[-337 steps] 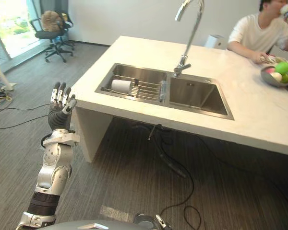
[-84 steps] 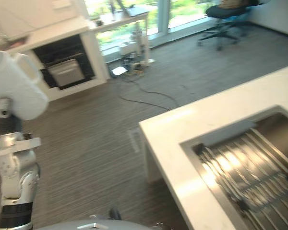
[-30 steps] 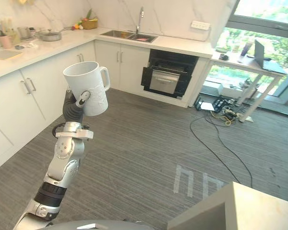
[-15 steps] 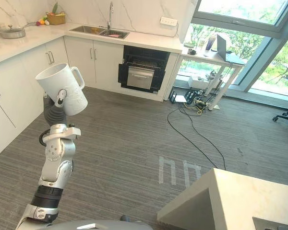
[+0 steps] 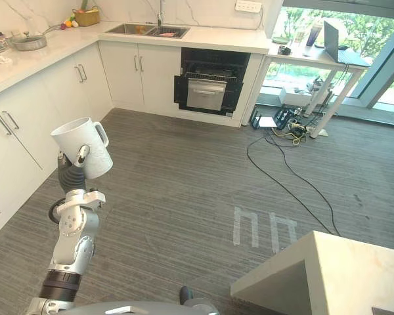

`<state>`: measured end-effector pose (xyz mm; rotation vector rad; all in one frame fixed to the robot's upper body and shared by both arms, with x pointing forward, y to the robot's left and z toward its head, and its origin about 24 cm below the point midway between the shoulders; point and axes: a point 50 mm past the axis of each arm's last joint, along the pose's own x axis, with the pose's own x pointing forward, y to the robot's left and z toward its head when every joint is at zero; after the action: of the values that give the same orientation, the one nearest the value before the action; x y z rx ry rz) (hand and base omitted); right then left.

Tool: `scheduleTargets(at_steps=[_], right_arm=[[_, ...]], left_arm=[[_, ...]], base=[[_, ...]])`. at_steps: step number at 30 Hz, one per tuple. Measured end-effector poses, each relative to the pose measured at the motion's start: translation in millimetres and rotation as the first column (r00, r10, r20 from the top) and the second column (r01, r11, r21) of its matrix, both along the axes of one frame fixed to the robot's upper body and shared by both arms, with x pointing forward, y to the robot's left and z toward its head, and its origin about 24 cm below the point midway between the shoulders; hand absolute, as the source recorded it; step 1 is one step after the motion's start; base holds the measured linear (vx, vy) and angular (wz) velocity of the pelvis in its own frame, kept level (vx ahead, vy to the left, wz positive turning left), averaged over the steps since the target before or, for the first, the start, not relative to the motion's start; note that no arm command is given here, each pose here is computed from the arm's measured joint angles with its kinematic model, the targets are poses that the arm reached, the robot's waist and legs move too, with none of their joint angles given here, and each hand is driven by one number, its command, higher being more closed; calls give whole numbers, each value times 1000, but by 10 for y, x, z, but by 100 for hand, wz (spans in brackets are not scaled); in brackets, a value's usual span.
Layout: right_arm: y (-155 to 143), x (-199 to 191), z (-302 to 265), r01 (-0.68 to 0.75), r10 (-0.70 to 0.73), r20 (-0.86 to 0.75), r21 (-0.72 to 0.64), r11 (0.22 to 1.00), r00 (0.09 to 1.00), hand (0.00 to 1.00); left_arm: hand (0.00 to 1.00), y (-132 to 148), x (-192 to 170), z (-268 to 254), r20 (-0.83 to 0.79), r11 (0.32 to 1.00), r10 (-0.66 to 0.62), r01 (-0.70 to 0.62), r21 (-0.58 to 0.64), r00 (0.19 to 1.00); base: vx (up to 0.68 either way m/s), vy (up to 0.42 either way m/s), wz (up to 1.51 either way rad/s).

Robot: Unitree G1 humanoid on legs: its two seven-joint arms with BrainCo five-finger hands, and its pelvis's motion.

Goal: Walk over to the sink, pick up the cup, carry it to the dishwasher, place the cup inside the dishwasher, then close the dishwasher door

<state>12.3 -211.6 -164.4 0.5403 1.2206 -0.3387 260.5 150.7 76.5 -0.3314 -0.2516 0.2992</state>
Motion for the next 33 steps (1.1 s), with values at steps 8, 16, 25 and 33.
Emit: scheduleTargets(at_steps=[8,16,25,33], right_arm=[[0,39,2,70,-70,13,-23,997,997,0],[-173,56,43,-46,48,16,-103,994,999,0],[-201,27,33,-92,88,-42,-120,988,995,0],[79,-241,-70,233,-236,-98,-42,971,967,0]], left_arm=[[100,-75,-97,-125,-131,994,-73,61,-88,989],[100,43,-367,-242,-170,993,-47,28,-110,984],[100,147,-417,-383,-212,995,-92,81,-57,973],[100,242,-160,-241,-157,987,-152,158,27,976]], base=[[-29,-20,-3],[307,-154,-25],[422,60,-36],[625,266,-4]])
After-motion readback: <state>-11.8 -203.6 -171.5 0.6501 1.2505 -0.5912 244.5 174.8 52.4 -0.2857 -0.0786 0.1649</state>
